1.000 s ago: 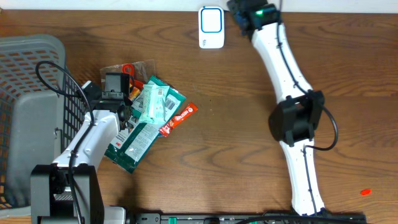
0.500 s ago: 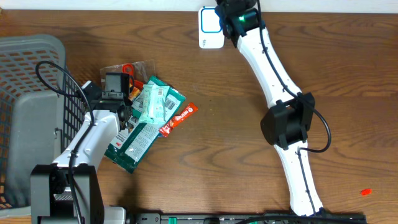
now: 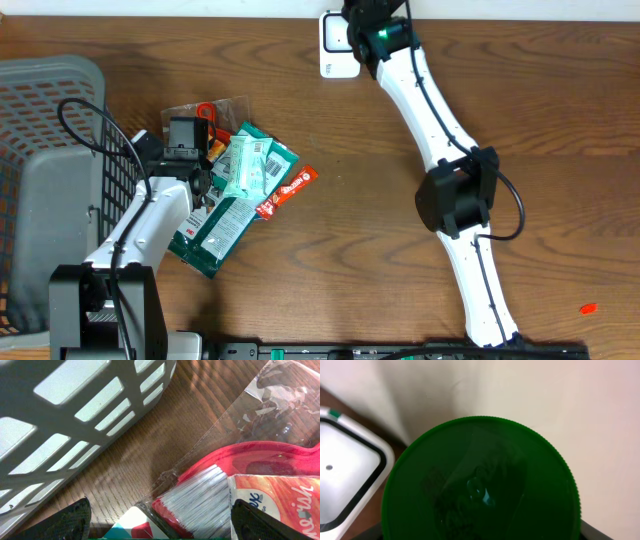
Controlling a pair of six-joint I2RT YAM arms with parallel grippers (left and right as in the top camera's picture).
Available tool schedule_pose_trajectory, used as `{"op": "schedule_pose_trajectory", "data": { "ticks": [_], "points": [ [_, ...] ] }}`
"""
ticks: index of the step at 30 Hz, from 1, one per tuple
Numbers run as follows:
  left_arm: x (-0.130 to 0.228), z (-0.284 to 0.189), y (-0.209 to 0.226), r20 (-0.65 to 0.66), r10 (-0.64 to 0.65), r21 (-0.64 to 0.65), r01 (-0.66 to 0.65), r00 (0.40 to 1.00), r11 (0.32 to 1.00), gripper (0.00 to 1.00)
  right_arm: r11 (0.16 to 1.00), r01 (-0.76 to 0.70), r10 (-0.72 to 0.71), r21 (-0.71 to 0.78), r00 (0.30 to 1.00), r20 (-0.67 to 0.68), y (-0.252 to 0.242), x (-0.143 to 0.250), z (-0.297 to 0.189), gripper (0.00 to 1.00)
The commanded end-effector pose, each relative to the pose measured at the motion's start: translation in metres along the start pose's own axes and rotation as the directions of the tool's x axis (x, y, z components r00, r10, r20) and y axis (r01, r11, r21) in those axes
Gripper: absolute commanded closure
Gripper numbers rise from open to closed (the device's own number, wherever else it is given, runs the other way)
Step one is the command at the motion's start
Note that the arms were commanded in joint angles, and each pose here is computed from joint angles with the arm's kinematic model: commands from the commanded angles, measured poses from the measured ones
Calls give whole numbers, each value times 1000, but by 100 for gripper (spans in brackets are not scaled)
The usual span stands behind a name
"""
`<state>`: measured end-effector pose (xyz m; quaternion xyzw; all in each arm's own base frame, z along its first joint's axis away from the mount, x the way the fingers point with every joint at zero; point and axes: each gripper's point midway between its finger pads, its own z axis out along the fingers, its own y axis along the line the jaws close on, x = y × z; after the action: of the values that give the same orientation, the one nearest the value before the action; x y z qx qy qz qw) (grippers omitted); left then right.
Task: Scan the item barcode
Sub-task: 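Swing the right gripper left, carrying the jar over the scanner, then hold the jar above the scanner face with the right gripper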
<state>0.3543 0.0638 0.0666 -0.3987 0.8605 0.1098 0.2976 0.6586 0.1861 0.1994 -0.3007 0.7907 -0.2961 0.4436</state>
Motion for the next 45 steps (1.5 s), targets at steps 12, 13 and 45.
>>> {"op": "schedule_pose_trajectory", "data": {
  "ticks": [12, 13, 45],
  "points": [
    [2, 5, 7, 4, -12, -34, 12, 1000, 999, 11, 994, 111, -111, 20, 994, -7, 44, -2, 11, 97],
    [2, 5, 7, 4, -16, -34, 16, 1000, 999, 11, 994, 110, -110, 20, 994, -2, 45, -4, 11, 97],
    [4, 5, 5, -12, -16, -18, 16, 1000, 1000, 11, 969, 217, -223, 119, 974, 37, 78, -12, 33, 96]
  ]
}}
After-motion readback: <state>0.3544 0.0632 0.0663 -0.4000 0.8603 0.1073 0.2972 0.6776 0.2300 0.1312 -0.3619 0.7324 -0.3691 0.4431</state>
